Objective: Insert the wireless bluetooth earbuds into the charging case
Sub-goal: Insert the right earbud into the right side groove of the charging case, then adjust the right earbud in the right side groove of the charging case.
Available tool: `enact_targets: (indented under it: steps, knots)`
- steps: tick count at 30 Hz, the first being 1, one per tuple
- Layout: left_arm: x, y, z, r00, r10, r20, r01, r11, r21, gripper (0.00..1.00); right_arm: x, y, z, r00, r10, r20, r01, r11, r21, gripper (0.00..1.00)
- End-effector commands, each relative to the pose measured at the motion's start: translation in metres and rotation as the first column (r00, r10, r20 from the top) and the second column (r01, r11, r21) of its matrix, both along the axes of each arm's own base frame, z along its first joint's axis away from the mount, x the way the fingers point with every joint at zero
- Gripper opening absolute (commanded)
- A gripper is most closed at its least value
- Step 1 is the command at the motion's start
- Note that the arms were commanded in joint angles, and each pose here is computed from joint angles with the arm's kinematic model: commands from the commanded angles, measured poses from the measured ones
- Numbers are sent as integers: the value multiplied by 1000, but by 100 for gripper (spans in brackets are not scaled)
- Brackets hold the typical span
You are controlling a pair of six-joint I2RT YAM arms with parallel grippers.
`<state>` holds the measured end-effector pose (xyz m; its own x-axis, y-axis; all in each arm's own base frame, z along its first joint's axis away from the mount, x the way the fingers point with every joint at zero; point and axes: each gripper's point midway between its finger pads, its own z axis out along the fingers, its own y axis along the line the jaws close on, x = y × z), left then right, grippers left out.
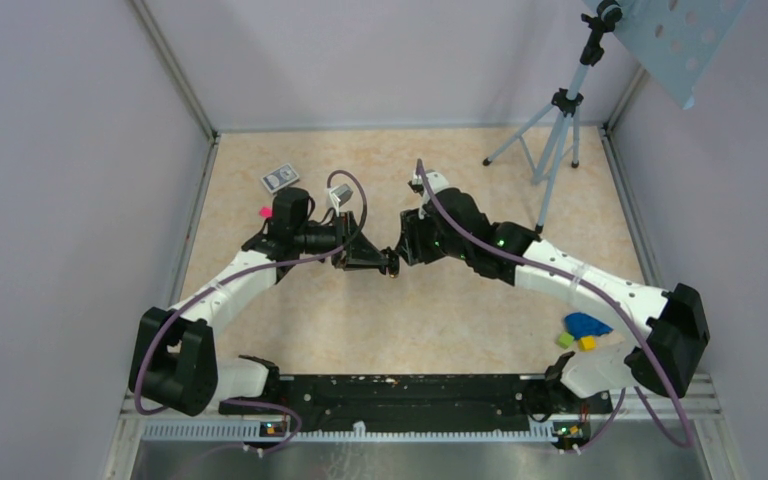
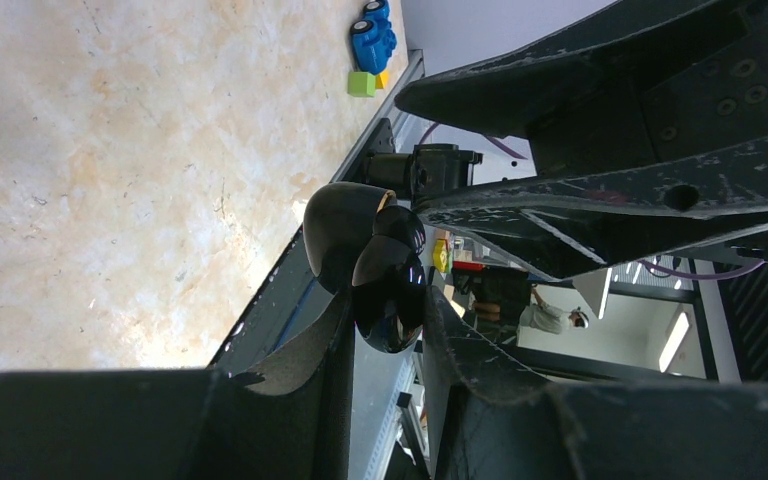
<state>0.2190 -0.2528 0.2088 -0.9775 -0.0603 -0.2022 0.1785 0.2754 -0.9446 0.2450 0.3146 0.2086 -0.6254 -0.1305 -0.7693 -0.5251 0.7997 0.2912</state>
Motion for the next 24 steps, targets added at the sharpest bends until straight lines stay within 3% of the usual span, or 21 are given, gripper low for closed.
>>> enact_targets:
  steps: [1, 11, 24]
  knots:
    - [0, -1, 18, 996, -18, 92, 21, 999, -38, 0, 10, 14, 45, 996, -10, 90, 1, 996, 93, 45]
    - [0, -1, 18, 995, -16, 95, 20, 999, -38, 0, 14, 30, 52, 996, 18, 88, -28, 992, 122, 47]
    - [0, -1, 19, 996, -16, 93, 20, 999, -39, 0, 18, 31, 29, 998, 13, 57, -16, 999, 51, 47]
